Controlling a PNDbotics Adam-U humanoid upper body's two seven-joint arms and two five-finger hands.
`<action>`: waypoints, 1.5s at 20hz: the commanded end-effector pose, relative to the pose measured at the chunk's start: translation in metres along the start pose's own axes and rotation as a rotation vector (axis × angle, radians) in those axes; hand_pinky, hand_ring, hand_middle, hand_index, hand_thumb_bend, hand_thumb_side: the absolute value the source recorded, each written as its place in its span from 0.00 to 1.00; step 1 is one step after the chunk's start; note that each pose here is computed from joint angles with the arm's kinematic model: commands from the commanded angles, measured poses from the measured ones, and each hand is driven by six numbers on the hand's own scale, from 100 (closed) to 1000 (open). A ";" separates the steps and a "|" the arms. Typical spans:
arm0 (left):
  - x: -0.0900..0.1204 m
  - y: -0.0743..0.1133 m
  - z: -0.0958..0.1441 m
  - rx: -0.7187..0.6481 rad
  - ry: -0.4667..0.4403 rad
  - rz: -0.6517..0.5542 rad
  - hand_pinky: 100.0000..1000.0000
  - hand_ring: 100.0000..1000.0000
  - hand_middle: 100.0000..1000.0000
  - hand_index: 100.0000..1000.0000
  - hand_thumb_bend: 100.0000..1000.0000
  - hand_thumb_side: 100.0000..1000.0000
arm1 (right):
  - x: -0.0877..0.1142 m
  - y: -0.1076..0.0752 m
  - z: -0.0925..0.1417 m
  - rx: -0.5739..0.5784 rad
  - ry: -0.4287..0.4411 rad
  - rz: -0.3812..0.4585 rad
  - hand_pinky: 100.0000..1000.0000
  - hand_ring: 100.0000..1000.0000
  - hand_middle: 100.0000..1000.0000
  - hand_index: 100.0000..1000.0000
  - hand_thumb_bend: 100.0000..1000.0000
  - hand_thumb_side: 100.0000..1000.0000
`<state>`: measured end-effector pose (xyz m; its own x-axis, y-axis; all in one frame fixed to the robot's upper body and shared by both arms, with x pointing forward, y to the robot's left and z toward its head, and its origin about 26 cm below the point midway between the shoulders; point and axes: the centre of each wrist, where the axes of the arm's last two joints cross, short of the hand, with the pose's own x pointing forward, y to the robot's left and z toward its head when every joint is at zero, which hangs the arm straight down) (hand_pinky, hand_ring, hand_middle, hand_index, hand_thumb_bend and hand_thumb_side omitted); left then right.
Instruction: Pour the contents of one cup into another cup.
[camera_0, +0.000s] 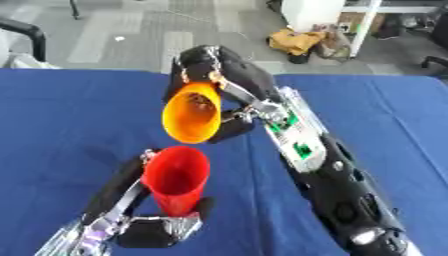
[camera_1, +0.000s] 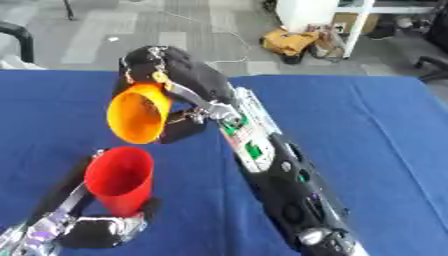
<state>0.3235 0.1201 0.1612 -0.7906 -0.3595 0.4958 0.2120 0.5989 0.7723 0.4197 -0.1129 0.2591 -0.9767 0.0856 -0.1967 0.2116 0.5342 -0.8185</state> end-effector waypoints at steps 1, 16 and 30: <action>0.005 0.006 -0.005 0.009 -0.026 -0.012 0.44 0.28 0.30 0.52 0.00 0.50 | 0.001 -0.012 -0.008 0.004 -0.039 0.046 0.39 0.32 0.39 0.47 0.00 0.00; 0.001 0.004 -0.006 0.001 -0.014 -0.016 0.44 0.28 0.30 0.52 0.00 0.51 | 0.003 -0.009 -0.013 0.011 -0.060 0.052 0.39 0.32 0.39 0.47 0.00 0.00; -0.009 -0.005 -0.003 -0.018 0.008 -0.027 0.44 0.28 0.30 0.52 0.00 0.52 | 0.004 -0.010 -0.015 0.006 -0.065 0.053 0.39 0.32 0.39 0.47 0.00 0.00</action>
<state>0.3310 0.1194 0.1505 -0.7798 -0.3882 0.4911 0.2117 0.5748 0.7905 0.4174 -0.1064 0.2593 -0.9707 0.0674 -0.2307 0.2318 0.5160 -0.8246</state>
